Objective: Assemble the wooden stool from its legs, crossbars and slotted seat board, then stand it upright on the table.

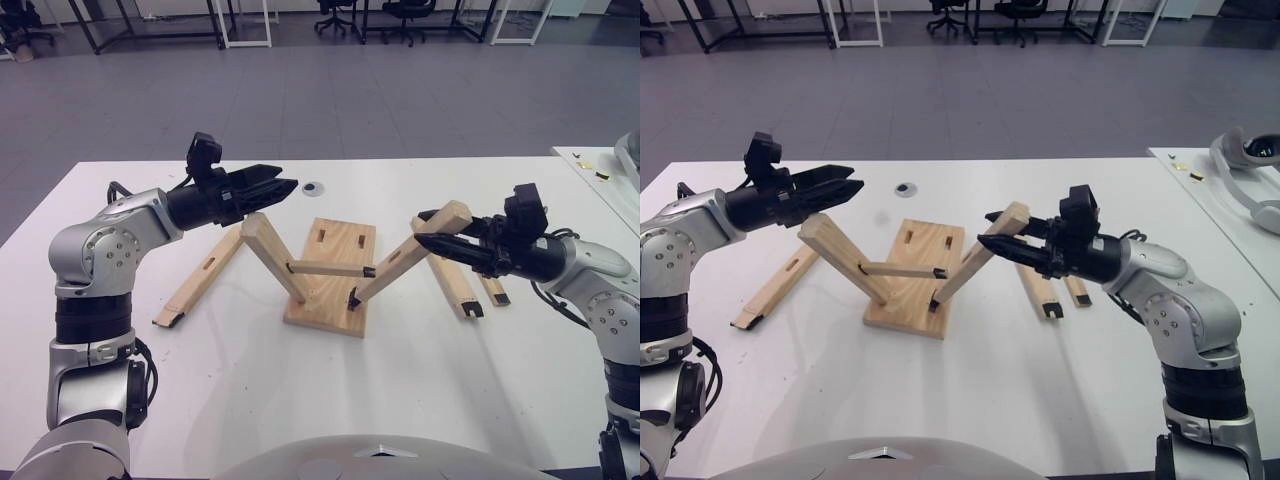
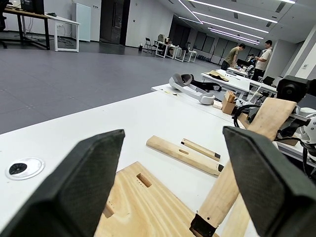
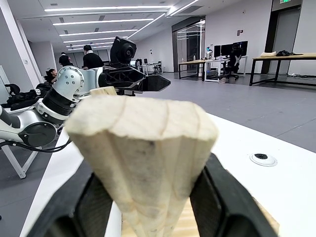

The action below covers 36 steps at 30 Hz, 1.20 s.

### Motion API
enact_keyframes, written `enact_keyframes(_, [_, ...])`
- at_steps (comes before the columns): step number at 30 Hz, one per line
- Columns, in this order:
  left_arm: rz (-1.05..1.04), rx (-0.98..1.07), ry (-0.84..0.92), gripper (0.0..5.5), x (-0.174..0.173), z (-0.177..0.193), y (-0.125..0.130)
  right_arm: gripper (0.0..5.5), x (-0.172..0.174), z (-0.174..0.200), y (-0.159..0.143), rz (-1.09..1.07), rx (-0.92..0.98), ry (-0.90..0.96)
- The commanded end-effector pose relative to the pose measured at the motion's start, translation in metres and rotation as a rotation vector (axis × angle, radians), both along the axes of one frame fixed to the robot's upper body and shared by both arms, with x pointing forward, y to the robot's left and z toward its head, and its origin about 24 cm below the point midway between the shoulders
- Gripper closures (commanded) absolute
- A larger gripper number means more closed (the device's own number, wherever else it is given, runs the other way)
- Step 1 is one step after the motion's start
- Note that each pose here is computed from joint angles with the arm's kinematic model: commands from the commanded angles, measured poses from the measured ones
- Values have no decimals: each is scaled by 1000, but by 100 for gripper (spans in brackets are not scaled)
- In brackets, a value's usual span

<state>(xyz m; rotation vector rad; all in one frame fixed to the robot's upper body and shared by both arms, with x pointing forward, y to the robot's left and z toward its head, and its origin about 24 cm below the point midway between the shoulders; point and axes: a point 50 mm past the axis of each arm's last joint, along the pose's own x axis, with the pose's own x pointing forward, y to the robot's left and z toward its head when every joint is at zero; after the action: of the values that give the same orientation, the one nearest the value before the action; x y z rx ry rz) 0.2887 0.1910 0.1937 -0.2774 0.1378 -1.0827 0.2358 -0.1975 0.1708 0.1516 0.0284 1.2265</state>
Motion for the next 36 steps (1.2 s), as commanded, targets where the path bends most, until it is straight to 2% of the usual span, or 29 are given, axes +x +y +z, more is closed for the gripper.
enact_keyframes(1, [-10,12,2,183,-2,-1,-1,343,2,-2,3,5,-11,-9])
enact_keyframes(9, [-15,12,3,183,-2,-1,-2,343,-5,-7,8,33,-25,3])
enact_keyframes(22, [-22,12,4,183,-4,-2,-3,343,-6,-1,-3,14,-6,-14])
enact_keyframes(29, [-27,14,3,183,-5,-3,-5,343,-4,-19,-2,20,-188,-15])
enact_keyframes(36, [-13,2,0,183,-7,-6,-7,343,10,-4,-3,102,-276,-79])
